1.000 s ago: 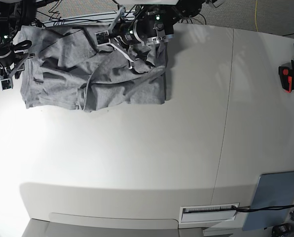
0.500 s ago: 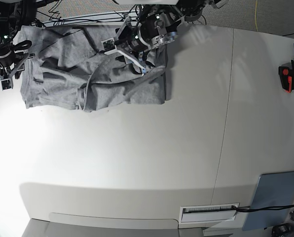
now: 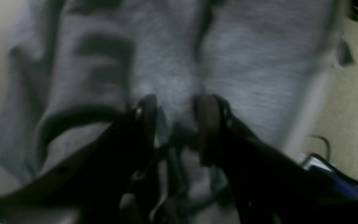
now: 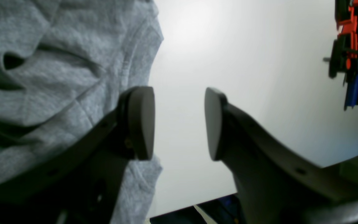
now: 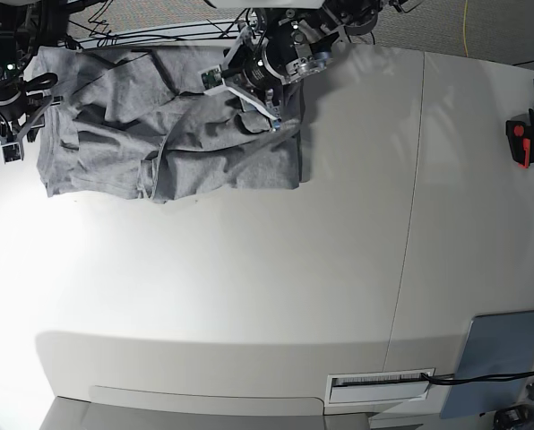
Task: Fold the T-shirt properly
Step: 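Press and smooth the folded fabric with the left gripper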
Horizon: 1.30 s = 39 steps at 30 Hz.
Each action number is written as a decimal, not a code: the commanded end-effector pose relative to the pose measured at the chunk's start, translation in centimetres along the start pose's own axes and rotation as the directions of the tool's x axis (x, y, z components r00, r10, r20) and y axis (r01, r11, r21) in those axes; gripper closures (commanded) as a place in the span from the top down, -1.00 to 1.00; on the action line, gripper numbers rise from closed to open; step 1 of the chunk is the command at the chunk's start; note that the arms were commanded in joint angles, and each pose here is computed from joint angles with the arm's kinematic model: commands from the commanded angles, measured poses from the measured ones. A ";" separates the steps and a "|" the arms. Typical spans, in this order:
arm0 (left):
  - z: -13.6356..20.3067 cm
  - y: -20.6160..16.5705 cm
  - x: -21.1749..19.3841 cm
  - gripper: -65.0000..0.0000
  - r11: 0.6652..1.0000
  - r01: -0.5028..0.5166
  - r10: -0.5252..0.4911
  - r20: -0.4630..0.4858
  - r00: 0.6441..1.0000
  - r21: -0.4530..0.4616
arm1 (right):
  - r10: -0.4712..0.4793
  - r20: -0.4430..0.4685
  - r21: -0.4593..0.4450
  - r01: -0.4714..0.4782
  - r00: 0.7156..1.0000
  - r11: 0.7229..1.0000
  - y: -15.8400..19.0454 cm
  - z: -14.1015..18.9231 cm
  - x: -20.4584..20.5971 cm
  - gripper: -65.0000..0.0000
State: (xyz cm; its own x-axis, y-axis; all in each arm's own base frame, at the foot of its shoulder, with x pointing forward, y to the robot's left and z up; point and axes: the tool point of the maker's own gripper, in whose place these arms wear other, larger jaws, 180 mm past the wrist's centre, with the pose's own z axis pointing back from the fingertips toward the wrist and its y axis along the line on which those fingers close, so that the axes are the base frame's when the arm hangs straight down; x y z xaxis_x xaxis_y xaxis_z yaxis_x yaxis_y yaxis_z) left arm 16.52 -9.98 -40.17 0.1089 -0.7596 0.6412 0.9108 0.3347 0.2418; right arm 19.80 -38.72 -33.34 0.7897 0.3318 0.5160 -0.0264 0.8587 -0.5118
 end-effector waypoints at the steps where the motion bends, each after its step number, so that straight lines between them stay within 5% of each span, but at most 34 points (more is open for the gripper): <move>1: 0.1 0.5 0.8 -0.30 1.000 -0.006 0.005 0.024 1.000 0.024 | 0.012 0.027 -0.027 -0.011 1.000 1.000 -1.0 0.3 1.0 -0.20; 4: 0.1 0.5 0.8 -0.37 1.000 -0.008 0.007 0.024 1.000 0.024 | 0.011 0.026 -0.027 -0.011 1.000 1.000 -1.1 0.3 1.0 -0.20; 10: 0.1 0.4 0.8 -0.98 1.000 -0.003 0.003 0.024 1.000 0.017 | 0.012 0.023 -0.027 -0.011 1.000 1.000 -1.1 0.3 0.9 -0.20; 15: 0.3 0.2 1.3 -1.00 1.000 -0.021 0.021 0.047 0.999 0.005 | 0.012 0.024 -0.027 -0.011 1.000 1.000 -1.1 0.3 0.9 -0.20; 18: 1.4 0.1 3.9 -1.00 0.997 -0.076 0.080 0.140 0.987 -0.032 | 0.012 0.024 -0.027 -0.011 1.000 1.000 -1.0 0.3 1.0 -0.20; 29: 3.8 -1.7 12.4 -1.00 0.933 -0.257 0.336 0.360 0.870 -0.251 | 0.012 0.024 -0.027 -0.011 1.000 1.000 -1.1 0.3 1.0 -0.20; 34: 4.0 -2.0 14.2 -1.00 0.919 -0.278 0.372 0.385 0.845 -0.278 | 0.012 0.023 -0.027 -0.011 1.000 1.000 -1.1 0.3 0.9 -0.20; 39: 2.7 -2.8 13.0 -1.00 0.912 -0.287 0.379 0.336 0.862 -0.293 | 0.012 0.023 -0.027 -0.012 1.000 1.000 -1.1 0.3 0.9 -0.20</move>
State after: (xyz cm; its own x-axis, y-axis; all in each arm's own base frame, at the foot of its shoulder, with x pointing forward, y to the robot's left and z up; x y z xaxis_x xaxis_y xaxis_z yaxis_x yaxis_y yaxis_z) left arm 14.60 -18.19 -32.12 0.3071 -0.3971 0.8649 0.9142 0.3757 -0.1522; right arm 19.67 -38.77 -33.43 0.7953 0.3279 0.5098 -0.0262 0.8589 -0.5115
